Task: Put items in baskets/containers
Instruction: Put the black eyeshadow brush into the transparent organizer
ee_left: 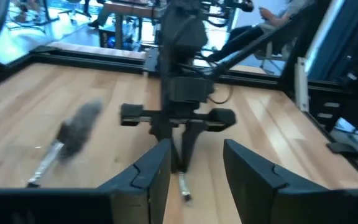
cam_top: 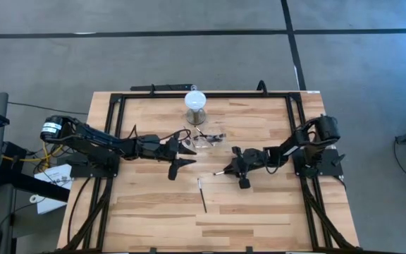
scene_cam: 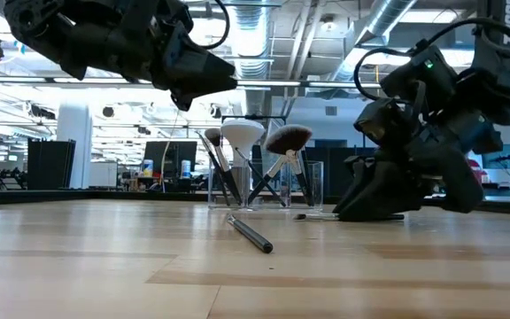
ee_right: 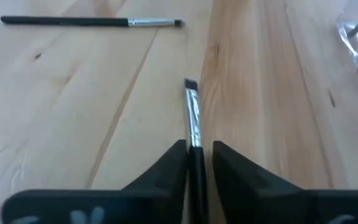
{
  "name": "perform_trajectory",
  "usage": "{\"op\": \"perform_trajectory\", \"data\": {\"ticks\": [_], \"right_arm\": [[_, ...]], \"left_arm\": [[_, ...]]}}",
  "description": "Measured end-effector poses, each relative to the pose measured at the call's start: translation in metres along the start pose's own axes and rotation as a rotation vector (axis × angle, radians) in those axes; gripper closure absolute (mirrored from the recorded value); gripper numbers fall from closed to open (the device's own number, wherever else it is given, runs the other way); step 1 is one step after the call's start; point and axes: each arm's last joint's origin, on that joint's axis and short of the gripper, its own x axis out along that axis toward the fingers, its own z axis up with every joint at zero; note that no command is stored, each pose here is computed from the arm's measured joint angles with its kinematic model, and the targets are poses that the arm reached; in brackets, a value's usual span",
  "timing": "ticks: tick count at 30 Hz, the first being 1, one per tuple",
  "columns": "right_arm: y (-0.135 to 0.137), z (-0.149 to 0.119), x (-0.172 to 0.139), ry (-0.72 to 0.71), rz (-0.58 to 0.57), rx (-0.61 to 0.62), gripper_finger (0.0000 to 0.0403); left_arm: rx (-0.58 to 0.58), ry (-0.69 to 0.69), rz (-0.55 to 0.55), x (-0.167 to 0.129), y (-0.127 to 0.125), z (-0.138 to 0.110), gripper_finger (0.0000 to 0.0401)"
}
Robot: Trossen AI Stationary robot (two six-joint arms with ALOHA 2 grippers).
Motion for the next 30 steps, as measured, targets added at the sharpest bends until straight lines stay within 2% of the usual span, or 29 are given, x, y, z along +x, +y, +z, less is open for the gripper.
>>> {"op": "perform_trajectory", "data": {"ticks": [4,6,11,15,19,23,30], "right_arm": [[0.000,-0.002,0.005,-0.034,-0.005,-0.005,0.0377],[0.000,-0.003,0.007,-0.049,-0.008,-0.006,0.0390],[-0.002,0.009,0.016,-0.103,-0.023,0.008,0.0379],[-0.008,0.029,0.031,-0.111,-0.035,0.016,0.0392],[-0.013,0.046,0.042,-0.057,-0.029,0.109,0.0387],[-0.015,0.057,0.048,-0.060,-0.046,0.113,0.0378],[-0.020,0.072,0.051,-0.107,-0.097,0.115,0.0393]], "left_arm": [[0.007,0.010,-0.045,0.003,-0.012,-0.005,0.0257],[0.011,0.016,-0.064,0.006,-0.016,-0.010,0.0257],[0.019,0.111,-0.029,0.020,-0.017,-0.037,0.0257],[0.022,0.191,0.013,0.031,-0.015,-0.059,0.0255],[0.033,0.231,0.014,0.039,-0.014,-0.071,0.0247],[0.037,0.278,0.019,0.043,-0.013,-0.084,0.0237],[0.043,0.312,0.029,0.047,-0.012,-0.096,0.0236]]}}
